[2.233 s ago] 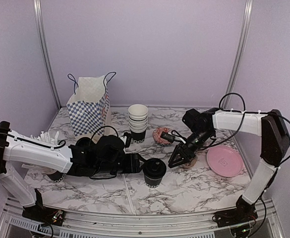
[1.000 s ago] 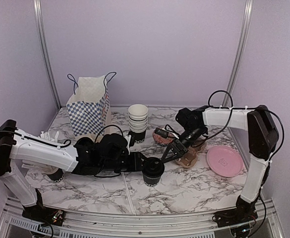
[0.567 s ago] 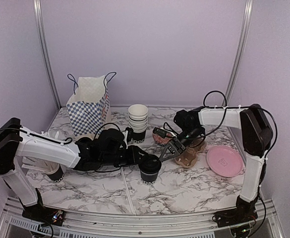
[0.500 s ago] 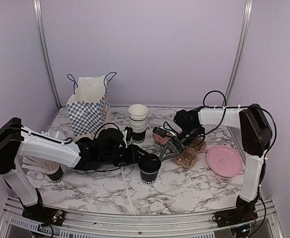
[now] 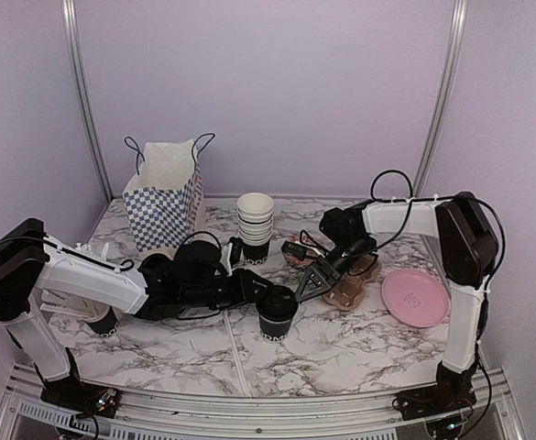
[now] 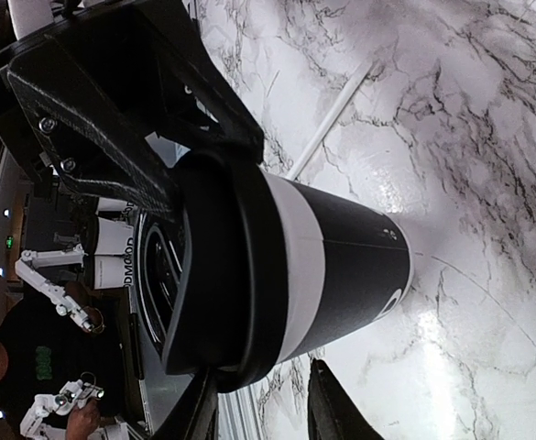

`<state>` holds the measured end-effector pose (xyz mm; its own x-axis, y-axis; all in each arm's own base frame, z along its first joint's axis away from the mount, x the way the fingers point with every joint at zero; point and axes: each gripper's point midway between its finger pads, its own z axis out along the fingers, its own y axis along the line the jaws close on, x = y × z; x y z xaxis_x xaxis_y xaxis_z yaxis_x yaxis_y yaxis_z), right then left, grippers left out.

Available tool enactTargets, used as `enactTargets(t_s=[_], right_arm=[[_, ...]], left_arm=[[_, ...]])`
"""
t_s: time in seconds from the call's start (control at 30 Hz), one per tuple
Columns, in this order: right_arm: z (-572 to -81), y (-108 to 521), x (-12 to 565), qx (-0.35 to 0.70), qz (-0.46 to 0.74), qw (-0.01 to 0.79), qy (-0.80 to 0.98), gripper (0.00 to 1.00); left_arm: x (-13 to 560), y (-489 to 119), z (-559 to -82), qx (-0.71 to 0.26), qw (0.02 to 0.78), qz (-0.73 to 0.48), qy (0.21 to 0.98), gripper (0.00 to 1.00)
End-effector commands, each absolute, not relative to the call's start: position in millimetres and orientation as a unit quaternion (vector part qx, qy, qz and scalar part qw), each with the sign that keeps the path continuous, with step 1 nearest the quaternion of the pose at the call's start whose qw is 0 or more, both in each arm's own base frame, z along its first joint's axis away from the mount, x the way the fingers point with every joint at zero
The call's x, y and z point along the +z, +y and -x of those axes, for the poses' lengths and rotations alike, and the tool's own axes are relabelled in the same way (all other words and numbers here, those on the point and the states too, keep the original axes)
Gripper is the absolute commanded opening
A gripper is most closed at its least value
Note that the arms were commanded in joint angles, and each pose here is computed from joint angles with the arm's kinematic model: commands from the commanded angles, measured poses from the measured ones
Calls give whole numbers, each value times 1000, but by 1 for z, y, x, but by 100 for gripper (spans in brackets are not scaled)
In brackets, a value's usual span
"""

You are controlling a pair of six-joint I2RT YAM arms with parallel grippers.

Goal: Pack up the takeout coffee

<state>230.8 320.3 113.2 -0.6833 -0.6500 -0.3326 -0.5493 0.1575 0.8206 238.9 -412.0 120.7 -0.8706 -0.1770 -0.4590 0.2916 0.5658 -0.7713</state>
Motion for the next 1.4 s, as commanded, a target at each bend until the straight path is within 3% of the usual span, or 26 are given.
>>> enactTargets(t_s=[0.0, 0.3, 0.57, 0.8, 1.37], right_arm=[[-231, 326, 68, -438, -443, 36, -781, 31], [-252, 314, 92, -422, -451, -14, -787, 30], [-257, 315, 120, -433, -466, -45, -770, 34], [-257, 313, 131, -432, -470, -58, -767, 38], [-246, 305, 138, -427, -477, -61, -766, 45]], left_arm=[[16, -379, -177, -353, 112, -49, 928, 27], [58, -394, -177, -359, 158, -83, 916, 28], [97, -392, -189, -357, 219, -76, 905, 49], [121, -383, -196, -358, 254, -65, 896, 57], [145, -390, -185, -397, 267, -76, 875, 56]])
